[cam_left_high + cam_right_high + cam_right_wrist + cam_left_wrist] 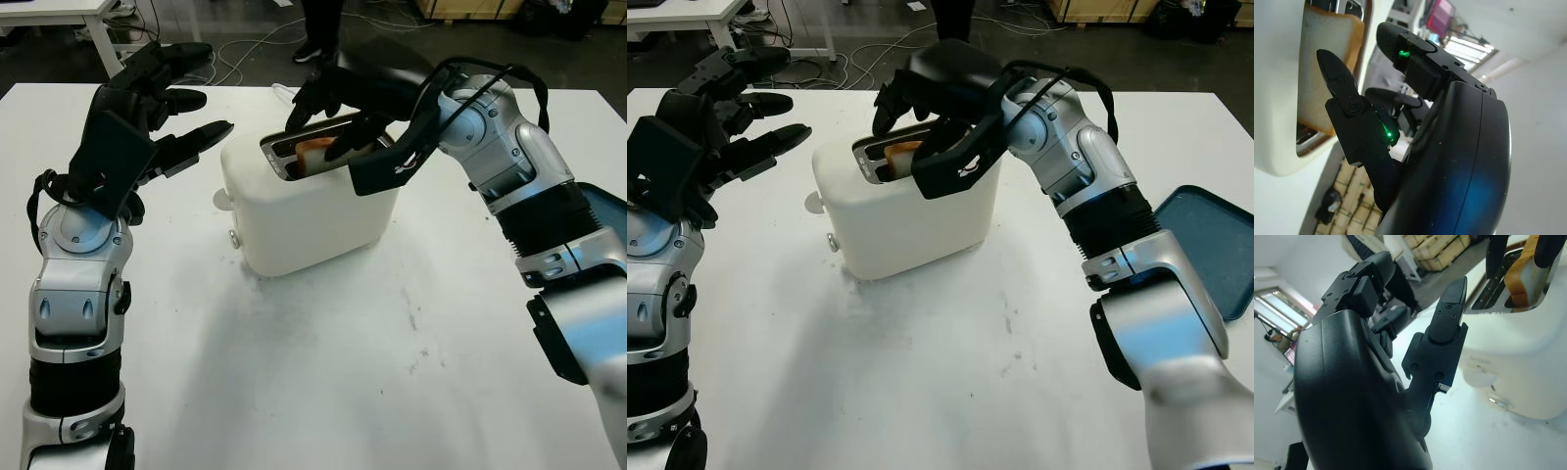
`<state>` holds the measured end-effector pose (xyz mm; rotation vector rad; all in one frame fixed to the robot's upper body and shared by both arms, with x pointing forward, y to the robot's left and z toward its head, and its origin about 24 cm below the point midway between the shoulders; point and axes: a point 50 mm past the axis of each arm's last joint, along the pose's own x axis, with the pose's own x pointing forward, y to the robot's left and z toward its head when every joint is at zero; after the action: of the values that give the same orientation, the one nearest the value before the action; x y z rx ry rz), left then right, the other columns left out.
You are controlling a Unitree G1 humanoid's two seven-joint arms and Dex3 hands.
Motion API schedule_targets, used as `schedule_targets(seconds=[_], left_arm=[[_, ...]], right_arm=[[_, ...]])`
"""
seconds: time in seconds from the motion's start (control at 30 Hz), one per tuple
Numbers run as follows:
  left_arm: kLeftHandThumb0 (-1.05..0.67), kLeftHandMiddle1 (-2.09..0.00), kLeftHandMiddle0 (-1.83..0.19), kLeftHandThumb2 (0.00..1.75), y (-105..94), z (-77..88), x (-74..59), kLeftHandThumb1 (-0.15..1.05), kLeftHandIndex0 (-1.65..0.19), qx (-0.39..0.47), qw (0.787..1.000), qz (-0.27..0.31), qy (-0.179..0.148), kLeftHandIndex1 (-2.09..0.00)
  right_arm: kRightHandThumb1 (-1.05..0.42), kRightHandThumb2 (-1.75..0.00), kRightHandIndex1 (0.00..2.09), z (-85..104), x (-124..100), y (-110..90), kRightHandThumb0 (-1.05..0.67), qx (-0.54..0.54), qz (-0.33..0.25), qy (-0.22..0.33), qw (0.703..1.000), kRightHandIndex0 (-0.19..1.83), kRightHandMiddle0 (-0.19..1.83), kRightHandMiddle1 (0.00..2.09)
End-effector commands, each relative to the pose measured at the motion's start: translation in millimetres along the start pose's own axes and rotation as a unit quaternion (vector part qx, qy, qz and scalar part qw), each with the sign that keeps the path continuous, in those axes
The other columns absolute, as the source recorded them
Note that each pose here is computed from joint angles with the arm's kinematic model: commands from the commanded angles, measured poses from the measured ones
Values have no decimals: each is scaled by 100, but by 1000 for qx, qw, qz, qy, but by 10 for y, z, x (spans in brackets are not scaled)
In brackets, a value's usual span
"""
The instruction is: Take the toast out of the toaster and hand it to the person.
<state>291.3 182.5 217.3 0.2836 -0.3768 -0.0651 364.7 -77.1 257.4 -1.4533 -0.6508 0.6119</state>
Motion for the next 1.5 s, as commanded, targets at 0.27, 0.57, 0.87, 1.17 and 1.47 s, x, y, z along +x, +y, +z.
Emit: schedule_targets(seconds=[0.27, 0.57, 0.87, 1.17, 1.47], left_arm=[[-26, -95, -21, 0, 5, -11, -28, 83, -33, 1, 1000, 7, -1, -52], [-25, -93, -20, 0, 10, -10, -26, 83, -33, -1, 1000, 5, -2, -52], [-25, -94, -20, 0, 8, -11, -30, 83, -33, -1, 1000, 6, -2, -51], [-25, -95, -20, 0, 6, -14, -31, 84, -33, 1, 1000, 7, -3, -52], [-25, -95, -20, 0, 15, -20, -33, 84, -32, 1, 1000, 5, -3, -52]], right_arm=[[-67, 0, 145, -69, -44, 88, -34, -1, 30, 27, 999, 65, 102, 7], [-71, -1, 111, -108, -45, 175, -31, 7, 52, 40, 998, 65, 105, 6], [-71, 0, 120, -165, -25, 306, -27, 35, 83, 54, 994, 74, 106, 5], [-72, 0, 113, -163, -29, 367, -27, 30, 93, 39, 994, 77, 108, 4], [-72, 0, 111, -150, -18, 467, -31, 29, 113, 39, 992, 80, 111, 5]])
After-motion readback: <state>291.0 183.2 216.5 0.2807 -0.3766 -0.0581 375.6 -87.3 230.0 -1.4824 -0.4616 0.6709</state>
